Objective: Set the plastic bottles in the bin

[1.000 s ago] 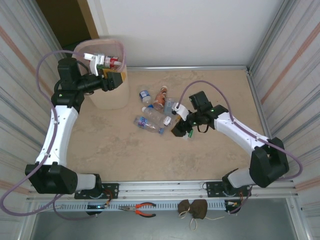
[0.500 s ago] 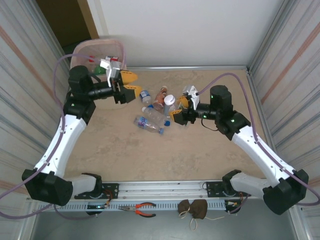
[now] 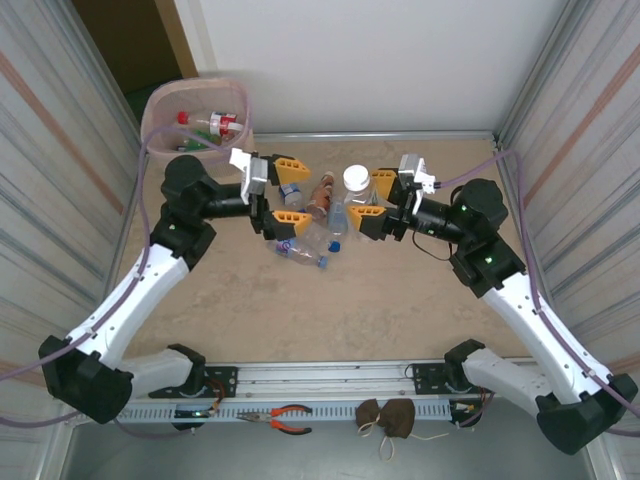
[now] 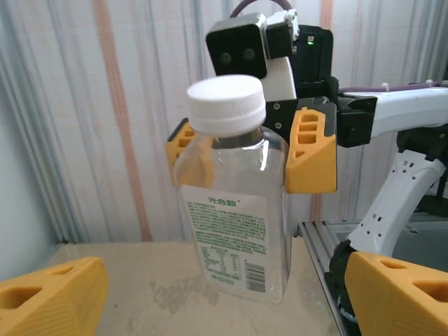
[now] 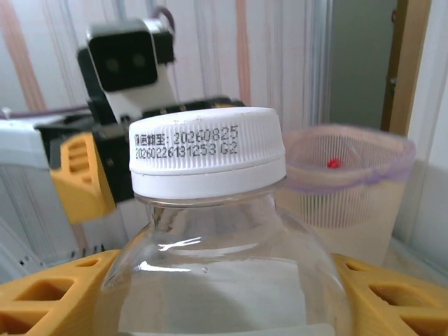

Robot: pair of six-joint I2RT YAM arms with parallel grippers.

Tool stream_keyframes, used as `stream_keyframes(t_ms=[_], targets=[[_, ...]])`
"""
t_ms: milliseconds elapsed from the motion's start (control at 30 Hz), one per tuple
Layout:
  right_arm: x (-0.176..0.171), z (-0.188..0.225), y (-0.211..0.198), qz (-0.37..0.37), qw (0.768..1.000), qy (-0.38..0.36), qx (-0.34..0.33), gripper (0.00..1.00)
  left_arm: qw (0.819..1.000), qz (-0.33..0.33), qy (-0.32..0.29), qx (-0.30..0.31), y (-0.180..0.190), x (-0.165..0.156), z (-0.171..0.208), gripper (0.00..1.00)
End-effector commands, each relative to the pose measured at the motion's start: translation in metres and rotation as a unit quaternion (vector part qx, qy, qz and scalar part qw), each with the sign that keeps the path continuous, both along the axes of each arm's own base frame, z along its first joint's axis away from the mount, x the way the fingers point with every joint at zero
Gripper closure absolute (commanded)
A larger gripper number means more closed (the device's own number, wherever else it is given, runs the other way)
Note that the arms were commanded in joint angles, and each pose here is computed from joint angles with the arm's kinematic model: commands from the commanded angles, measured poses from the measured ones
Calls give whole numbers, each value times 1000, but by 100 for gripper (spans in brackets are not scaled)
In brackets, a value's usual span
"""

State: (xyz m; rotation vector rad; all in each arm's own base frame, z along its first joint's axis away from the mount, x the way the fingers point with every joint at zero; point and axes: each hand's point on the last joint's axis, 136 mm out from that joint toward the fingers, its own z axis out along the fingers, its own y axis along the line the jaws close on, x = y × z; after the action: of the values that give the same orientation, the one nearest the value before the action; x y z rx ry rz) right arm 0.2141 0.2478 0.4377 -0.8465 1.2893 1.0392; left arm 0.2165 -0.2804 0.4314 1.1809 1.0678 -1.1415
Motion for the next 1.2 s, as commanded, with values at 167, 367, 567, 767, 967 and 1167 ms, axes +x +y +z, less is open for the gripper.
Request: stream_keyframes(t_ms=[167,367,567,767,967,1167], targets=[[-37,61,9,57,994,-77,58,47,999,-39,-23,-27,-32,-9,3,9],[-48,76,16,78,990,-98,71,47,997,-72,-17,-23,-53,-19,0,10],[-43,71,24,80,990,-96,64,47,995,-93,-23,-28,-62,-29,6,13],[-41,67,25,76,991,-94,58,47,994,-99,-32,-35,-63,-36,15,18],[-40,63,25,70,992,-94,52,47,994,-98,-37,-40,-60,-40,24,23],[-40,62,26,68,992,-95,49,47,994,-101,-35,-39,-59,-43,27,34]])
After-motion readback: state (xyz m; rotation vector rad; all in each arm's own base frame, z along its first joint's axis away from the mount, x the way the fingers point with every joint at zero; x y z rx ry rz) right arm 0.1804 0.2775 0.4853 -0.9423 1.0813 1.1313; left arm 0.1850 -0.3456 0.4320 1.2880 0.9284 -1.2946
